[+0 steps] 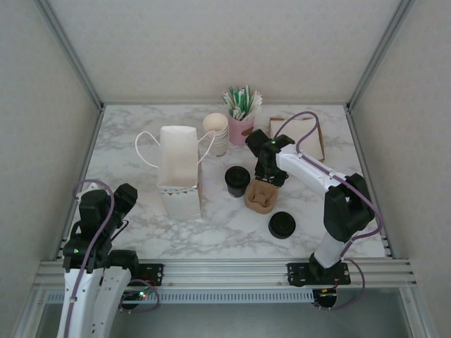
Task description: Pack the takeout coffee
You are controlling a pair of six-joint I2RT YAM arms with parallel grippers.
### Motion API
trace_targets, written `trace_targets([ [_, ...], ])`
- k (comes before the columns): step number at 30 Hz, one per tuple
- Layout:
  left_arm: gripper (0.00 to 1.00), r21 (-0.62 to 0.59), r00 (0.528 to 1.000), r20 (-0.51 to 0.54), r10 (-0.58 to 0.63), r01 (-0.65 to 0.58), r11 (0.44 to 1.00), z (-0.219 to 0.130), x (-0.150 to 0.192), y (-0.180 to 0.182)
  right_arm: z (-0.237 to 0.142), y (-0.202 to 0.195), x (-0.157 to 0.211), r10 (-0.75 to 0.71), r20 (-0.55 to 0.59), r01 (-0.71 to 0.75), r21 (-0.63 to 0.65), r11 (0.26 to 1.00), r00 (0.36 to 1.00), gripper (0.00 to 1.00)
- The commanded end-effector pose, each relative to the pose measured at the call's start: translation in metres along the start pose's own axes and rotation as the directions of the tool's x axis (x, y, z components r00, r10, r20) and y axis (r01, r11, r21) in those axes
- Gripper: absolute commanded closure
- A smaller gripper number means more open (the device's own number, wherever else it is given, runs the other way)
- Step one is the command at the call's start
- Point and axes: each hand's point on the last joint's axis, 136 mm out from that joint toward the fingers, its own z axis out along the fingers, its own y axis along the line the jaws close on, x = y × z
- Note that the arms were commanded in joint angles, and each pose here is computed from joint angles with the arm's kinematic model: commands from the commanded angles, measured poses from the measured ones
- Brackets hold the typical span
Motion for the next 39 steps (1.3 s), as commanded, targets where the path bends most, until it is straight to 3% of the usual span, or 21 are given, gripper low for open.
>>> trace_targets([
  [1, 0.49, 0.021, 1.000, 0.001, -0.016, 0.016, 1.000, -0.002, -0.002, -0.005, 0.007, 0.001, 0.004, 0.019, -0.016, -0.019, -0.002, 1.000, 1.000, 0.55],
  [7, 0.49, 0.021, 1.000, -0.001, -0.018, 0.018, 1.000, -0.002, -0.002, -0.005, 0.012, 0.002, 0.005, 0.018, -0.020, -0.018, -0.007, 1.000, 1.000, 0.51],
  [21, 0.49, 0.024, 1.000, -0.005, -0.023, 0.023, 0.999, -0.001, -0.001, -0.006, 0.020, 0.003, 0.006, 0.013, -0.023, -0.013, 0.001, 1.000, 1.000, 0.52],
  [39, 0.49, 0.023, 1.000, -0.004, -0.025, 0.026, 0.999, 0.000, -0.001, -0.006, 0.014, 0.003, 0.003, -0.002, -0.016, 0.001, -0.003, 1.000, 1.000, 0.63],
])
